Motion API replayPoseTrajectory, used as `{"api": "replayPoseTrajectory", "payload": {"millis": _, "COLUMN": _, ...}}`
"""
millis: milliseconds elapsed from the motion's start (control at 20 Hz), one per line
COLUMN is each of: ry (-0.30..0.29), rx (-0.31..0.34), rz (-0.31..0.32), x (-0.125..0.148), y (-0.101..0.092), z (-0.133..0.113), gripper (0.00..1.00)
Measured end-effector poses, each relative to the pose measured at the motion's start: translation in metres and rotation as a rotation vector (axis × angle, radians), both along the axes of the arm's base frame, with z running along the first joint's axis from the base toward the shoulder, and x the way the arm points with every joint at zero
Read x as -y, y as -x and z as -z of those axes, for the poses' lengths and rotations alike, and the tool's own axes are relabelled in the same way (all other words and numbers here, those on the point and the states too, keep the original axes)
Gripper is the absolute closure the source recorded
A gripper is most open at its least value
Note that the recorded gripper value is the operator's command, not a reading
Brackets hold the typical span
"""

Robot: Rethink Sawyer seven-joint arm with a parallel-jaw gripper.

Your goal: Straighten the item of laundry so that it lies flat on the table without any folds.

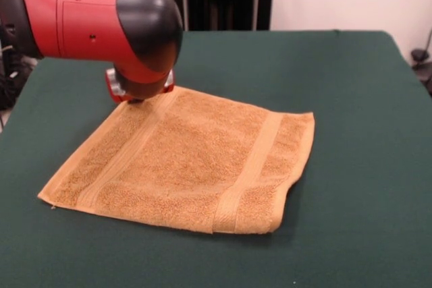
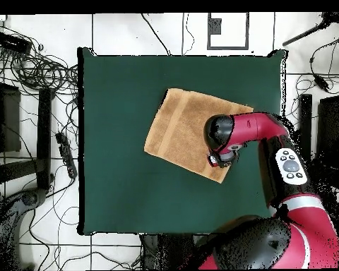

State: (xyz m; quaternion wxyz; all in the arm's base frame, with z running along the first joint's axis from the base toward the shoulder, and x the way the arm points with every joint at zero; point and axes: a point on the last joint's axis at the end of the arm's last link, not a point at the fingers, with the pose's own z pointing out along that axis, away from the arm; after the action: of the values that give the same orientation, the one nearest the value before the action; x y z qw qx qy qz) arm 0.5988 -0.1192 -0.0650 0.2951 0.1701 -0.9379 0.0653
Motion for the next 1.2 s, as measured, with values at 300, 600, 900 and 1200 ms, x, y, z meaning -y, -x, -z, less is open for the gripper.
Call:
{"api": "replayPoseTrajectory", "payload": {"millis": 300, "ry": 0.009, "rx": -0.001, "rz": -0.017, "x": 0.0, "y": 0.003, "z": 0.0, "gripper": 1.0}}
{"api": "replayPoseTrajectory", "payload": {"millis": 600, "ry": 0.02, "rx": 0.003, "rz": -0.044, "x": 0.0, "y": 0.006, "z": 0.0, "gripper": 1.0}}
{"api": "replayPoseTrajectory", "payload": {"millis": 900, "ry": 0.025, "rx": 0.012, "rz": -0.067, "x": -0.001, "y": 0.009, "z": 0.0, "gripper": 1.0}}
{"api": "replayPoseTrajectory", "payload": {"millis": 1200, "ry": 0.032, "rx": 0.023, "rz": -0.094, "x": -0.001, "y": 0.012, "z": -0.001, "gripper": 1.0}}
